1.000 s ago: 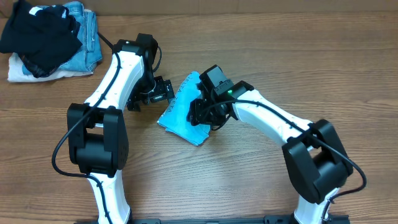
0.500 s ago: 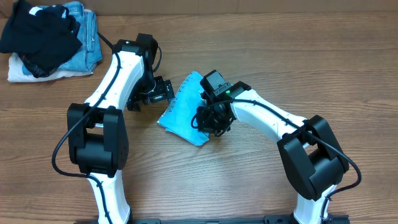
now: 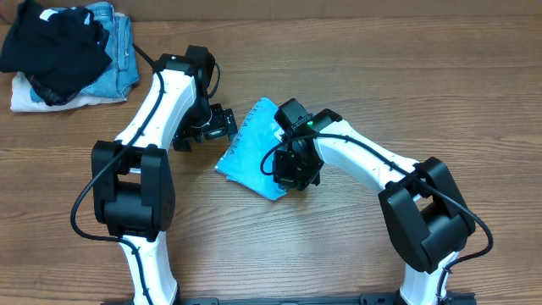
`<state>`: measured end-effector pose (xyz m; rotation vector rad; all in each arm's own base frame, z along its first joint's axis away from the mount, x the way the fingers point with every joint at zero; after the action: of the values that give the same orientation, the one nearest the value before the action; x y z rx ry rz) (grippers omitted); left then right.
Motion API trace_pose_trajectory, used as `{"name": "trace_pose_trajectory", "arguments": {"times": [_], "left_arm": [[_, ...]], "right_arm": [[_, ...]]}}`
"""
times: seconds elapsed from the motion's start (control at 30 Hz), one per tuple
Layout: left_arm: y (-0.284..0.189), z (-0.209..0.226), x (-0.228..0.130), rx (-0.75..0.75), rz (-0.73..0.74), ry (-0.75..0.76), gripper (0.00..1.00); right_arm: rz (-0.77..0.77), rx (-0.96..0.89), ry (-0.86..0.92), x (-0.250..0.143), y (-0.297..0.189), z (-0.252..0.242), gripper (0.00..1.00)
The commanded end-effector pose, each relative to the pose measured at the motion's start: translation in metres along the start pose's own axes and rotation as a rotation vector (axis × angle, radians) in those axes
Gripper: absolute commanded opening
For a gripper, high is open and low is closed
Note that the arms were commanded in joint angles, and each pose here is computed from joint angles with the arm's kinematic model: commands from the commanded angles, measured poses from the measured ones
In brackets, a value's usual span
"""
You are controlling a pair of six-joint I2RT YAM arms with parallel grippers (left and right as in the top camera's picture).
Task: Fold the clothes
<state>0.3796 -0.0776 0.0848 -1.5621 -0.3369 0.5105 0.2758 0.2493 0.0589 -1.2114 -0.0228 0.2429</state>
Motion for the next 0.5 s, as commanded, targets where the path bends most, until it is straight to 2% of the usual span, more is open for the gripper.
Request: {"name": "trace_pose_trajectory", "arguments": {"times": [0.0, 0.13, 0.17, 0.23, 0.3, 0.33, 0.43, 0.47], "left_arm": [[0.001, -0.001, -0.001, 0.001, 0.000, 0.039, 1.00], [0.001, -0.002, -0.001, -0.003, -0.002, 0.043, 1.00], [0.001, -0.002, 0.000, -0.006, -0.006, 0.043, 1.00], [0.001, -0.003, 0.001, -0.010, -0.010, 0.044, 1.00], [0.001, -0.003, 0.001, -0.011, -0.011, 0.044, 1.00], [0.001, -0.004, 0.001, -0.011, -0.012, 0.044, 1.00], [0.001, -0.004, 0.002, -0.013, -0.013, 0.045, 1.00], [0.001, -0.004, 0.002, -0.014, -0.014, 0.046, 1.00]], "right_arm": [[-0.143, -0.078, 0.092, 0.011, -0.045, -0.006, 0.04], [-0.263, -0.152, 0.147, 0.010, -0.083, -0.014, 0.07], [-0.299, -0.160, 0.149, 0.010, -0.094, -0.015, 0.15], [-0.328, -0.186, 0.156, 0.011, -0.099, -0.018, 0.53], [-0.342, -0.209, 0.169, 0.012, -0.101, -0.022, 0.72], [-0.346, -0.211, 0.183, 0.012, -0.101, -0.023, 0.78], [-0.359, -0.204, 0.183, 0.015, -0.102, -0.021, 0.87], [-0.368, -0.202, 0.182, 0.017, -0.103, -0.021, 0.94]]}}
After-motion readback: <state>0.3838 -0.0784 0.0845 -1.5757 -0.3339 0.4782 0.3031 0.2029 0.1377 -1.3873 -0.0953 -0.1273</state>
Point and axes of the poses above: each gripper's point midway between its finger pads, its own y axis out along the fingers, its own z axis along the line the jaws close on, x = y × z, the point moved 3 cm from there along -y, back along the fingers, and after that the axes turned 14 degrees about -y, right-handed, at the moved point
